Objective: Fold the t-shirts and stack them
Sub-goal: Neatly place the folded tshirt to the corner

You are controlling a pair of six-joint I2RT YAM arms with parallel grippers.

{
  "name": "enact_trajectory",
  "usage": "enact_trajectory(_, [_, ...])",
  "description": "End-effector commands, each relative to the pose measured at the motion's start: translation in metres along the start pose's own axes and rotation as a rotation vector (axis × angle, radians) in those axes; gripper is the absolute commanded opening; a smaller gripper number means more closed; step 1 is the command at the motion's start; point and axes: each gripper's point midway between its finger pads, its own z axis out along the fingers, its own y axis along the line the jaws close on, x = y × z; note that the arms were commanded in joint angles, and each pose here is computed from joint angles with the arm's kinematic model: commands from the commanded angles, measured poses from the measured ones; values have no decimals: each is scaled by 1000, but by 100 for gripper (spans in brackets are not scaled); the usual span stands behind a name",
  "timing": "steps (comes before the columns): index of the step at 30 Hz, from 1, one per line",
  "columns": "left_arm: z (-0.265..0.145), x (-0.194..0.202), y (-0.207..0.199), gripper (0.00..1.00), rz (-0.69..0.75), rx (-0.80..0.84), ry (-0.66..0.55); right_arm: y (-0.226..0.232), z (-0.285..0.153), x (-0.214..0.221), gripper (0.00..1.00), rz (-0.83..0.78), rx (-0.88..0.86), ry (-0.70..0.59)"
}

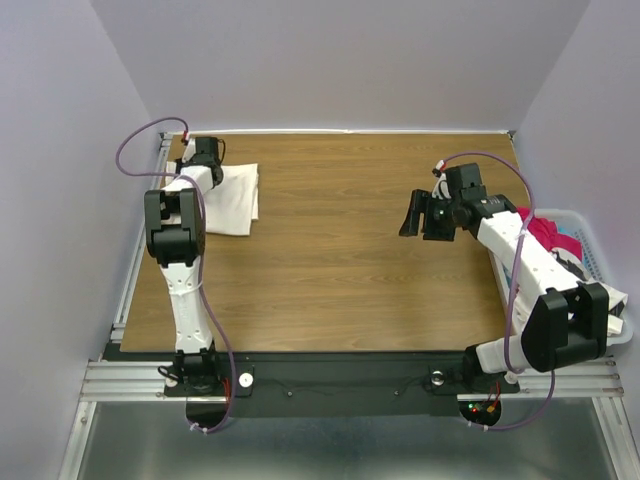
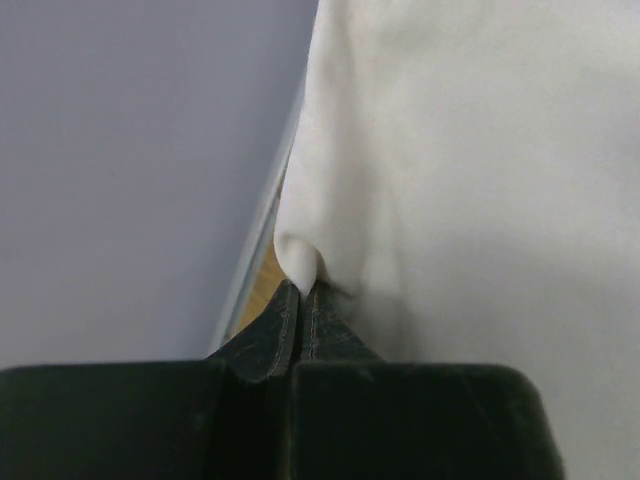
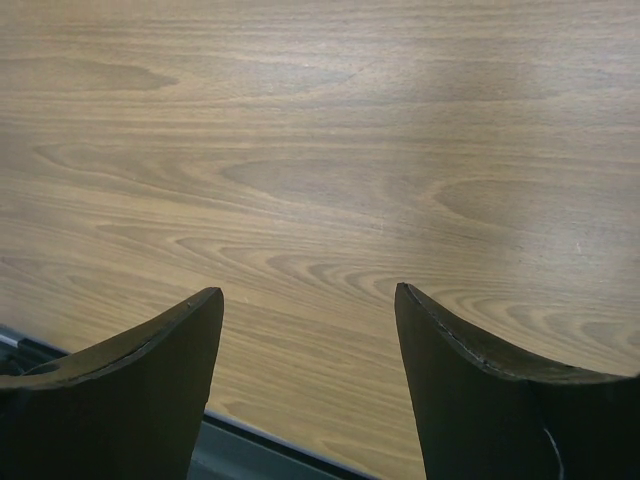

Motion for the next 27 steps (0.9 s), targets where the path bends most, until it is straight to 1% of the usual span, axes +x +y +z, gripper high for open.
enact_trajectory(1, [7, -43, 51, 2, -62, -139, -62, 4, -5, -11, 75, 8, 23, -16])
enact_trajectory(5, [21, -55, 74, 3, -94, -193, -74, 6, -5, -14, 75, 32, 22, -17])
enact_trajectory(7, [29, -53, 79, 4, -92, -211, -60, 6, -5, -16, 75, 48, 27, -23])
enact_trajectory(9, [35, -54, 85, 11, -102, -223, -57, 7, -7, -17, 75, 58, 27, -31])
enact_trajectory(11, [36, -55, 86, 22, -95, -232, -60, 7, -8, -18, 75, 63, 30, -37])
enact_trajectory(12, [35, -56, 88, 40, -99, -241, -60, 7, -10, -18, 75, 65, 33, -43])
enact_trajectory(13, [35, -56, 89, 50, -105, -240, -62, 5, -11, -19, 75, 66, 44, -51])
enact_trajectory(14, [32, -61, 88, 65, -127, -221, -77, 4, -13, -20, 75, 70, 50, -59])
enact_trajectory(15, [30, -62, 89, 69, -142, -212, -84, 5, -14, -20, 75, 71, 48, -65])
enact_trajectory(17, [21, -70, 92, 74, -193, -183, -108, 6, -19, -21, 75, 74, 48, -82])
enact_trajectory(20, [5, -79, 89, 77, -245, -126, -141, 2, -28, -24, 75, 74, 75, -122])
enact_trajectory(21, [-9, -91, 94, 78, -280, -85, -176, -1, -30, -24, 75, 74, 88, -134])
enact_trajectory(22, [-18, -96, 93, 79, -333, -52, -194, -3, -40, -29, 75, 67, 107, -178])
enact_trajectory(23, [-39, -108, 91, 82, -360, 23, -230, -3, -45, -32, 76, 61, 115, -200])
enact_trajectory(24, [-50, -114, 91, 82, -390, 66, -251, -3, -51, -35, 76, 55, 122, -225])
enact_trajectory(25, [-63, -121, 89, 82, -450, 123, -270, -4, -58, -39, 76, 50, 135, -252])
enact_trajectory(26, [-89, -128, 95, 82, -468, 180, -306, -1, -71, -43, 77, 38, 128, -295])
enact_trajectory(27, [-106, -135, 88, 82, -514, 282, -328, 0, -77, -45, 78, 31, 129, -316])
